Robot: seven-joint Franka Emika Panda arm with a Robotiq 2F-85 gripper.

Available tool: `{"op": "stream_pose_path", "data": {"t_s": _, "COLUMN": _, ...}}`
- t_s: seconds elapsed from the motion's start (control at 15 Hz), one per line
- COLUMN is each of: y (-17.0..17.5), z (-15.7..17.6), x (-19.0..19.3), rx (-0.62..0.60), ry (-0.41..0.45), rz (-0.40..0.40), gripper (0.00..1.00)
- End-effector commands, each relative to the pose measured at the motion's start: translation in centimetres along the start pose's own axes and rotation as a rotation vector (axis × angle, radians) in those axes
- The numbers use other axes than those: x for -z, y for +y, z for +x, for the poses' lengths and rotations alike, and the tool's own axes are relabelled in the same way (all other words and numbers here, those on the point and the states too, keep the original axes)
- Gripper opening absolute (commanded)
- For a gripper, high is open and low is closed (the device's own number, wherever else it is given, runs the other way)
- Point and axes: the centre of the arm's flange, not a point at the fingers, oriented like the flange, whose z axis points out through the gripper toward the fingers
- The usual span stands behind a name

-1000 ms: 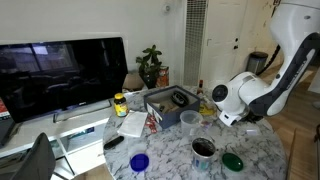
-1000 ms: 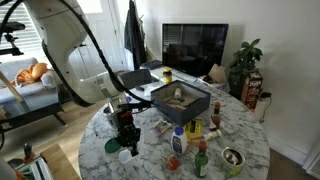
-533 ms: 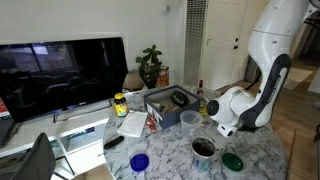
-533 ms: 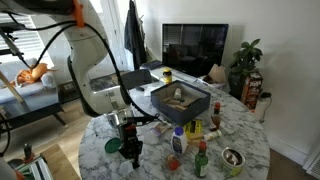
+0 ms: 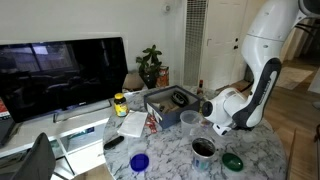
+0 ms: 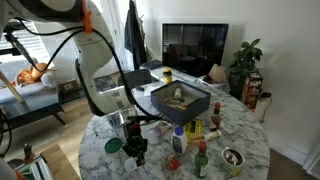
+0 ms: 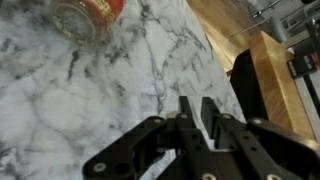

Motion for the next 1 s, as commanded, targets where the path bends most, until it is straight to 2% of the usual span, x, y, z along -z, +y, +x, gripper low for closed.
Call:
{"op": "stream_pose_path", "data": {"t_s": 0.0, "y": 1.7, "z": 0.9, "x": -0.1, "rx": -0.070, "ry": 0.042, "rz": -0.050, "gripper": 0.52}}
{"op": "stream_pose_path", "data": {"t_s": 0.27, "y": 2.1, "z": 0.8, "x": 0.3, "rx": -0.113, "ry": 0.069, "rz": -0.083, "gripper": 0.83}}
{"op": "stream_pose_path", "data": {"t_s": 0.4, "y": 1.5, "z": -0.5, "x": 1.1, "rx": -0.132, "ry": 0.068, "rz": -0.099, "gripper": 0.98}}
{"op": "stream_pose_path", "data": {"t_s": 0.67, "y": -0.2, "z": -3.6, "x": 2.9, "rx": -0.142, "ry": 0.056, "rz": -0.123, "gripper": 1.00}}
{"op": "stream_pose_path", "data": {"t_s": 0.93, "y": -2.9, "z": -6.3, "x": 5.2, "rx": -0.148, "ry": 0.081, "rz": -0.147, "gripper": 1.00}}
